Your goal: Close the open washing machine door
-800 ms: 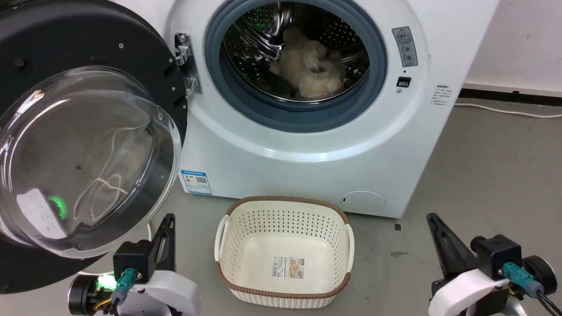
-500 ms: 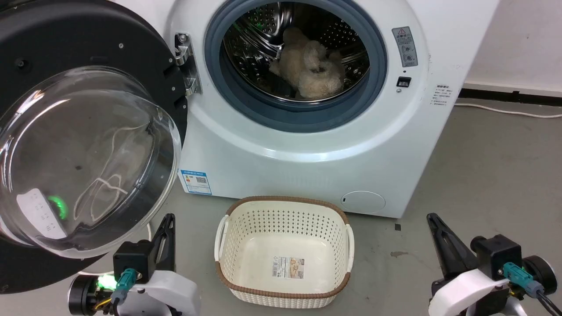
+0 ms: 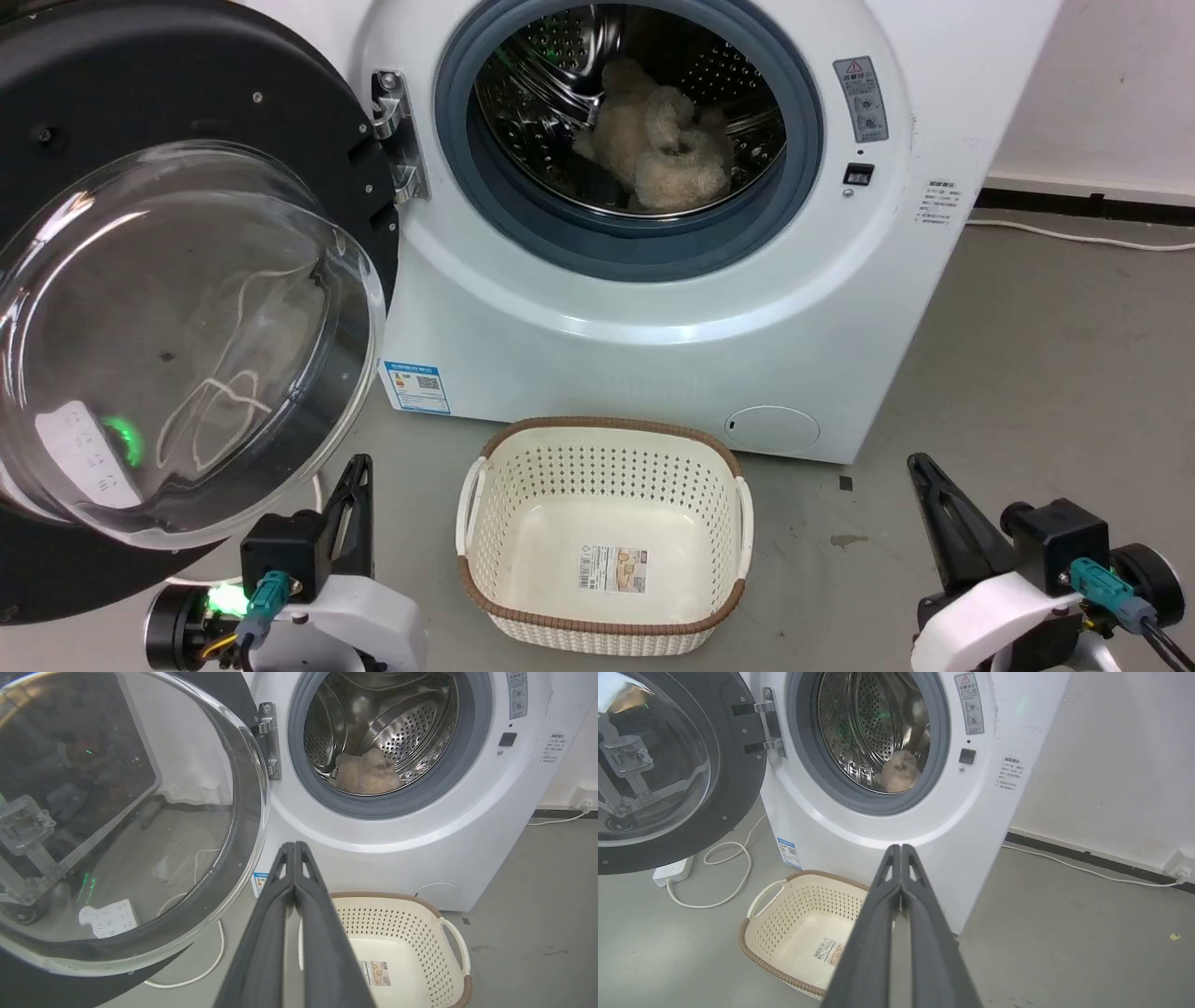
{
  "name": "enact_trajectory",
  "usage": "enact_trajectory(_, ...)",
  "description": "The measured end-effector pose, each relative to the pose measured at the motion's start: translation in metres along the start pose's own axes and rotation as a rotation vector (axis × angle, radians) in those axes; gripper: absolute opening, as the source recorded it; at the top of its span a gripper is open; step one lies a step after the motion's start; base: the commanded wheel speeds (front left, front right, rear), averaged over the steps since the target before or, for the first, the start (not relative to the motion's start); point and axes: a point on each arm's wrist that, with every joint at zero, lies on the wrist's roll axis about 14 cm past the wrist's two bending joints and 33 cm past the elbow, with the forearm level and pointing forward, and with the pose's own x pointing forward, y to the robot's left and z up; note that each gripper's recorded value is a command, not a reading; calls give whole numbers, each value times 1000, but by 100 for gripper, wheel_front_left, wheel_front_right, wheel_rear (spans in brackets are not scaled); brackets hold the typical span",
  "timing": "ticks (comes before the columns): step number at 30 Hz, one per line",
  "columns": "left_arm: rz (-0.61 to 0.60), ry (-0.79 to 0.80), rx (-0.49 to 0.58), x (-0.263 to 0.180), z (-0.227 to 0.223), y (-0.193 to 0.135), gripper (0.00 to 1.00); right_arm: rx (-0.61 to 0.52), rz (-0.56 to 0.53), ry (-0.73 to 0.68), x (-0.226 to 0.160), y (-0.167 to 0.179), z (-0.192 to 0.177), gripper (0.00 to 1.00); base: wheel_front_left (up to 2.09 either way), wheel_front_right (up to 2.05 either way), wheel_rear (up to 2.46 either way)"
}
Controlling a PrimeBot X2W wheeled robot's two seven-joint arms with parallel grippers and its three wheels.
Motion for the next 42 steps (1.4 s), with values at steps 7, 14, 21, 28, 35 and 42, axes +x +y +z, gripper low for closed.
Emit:
enact_trajectory(7,0,0,0,0,0,0,100,0,0,0,0,0,0,100,0,0,0)
enact_trajectory(14,-3,1,0,0,0,-1,100,4,0,-1,0,0,0,100,0,0,0)
enact_trajectory(21,-10,-9,0,0,1,-3,100,13,2,-11,0,1,1,100,0,0,0)
enact_trajectory(28,-1,-26,0,-3,3,0,100,13,15,-30,3,4,4,100,0,0,0)
enact_trajectory(35,23,-44,3,-9,7,8,100,12,48,-50,7,15,8,100,0,0,0)
enact_trajectory(42,83,-71,10,-25,11,28,100,21,130,-78,17,42,14,100,0,0,0)
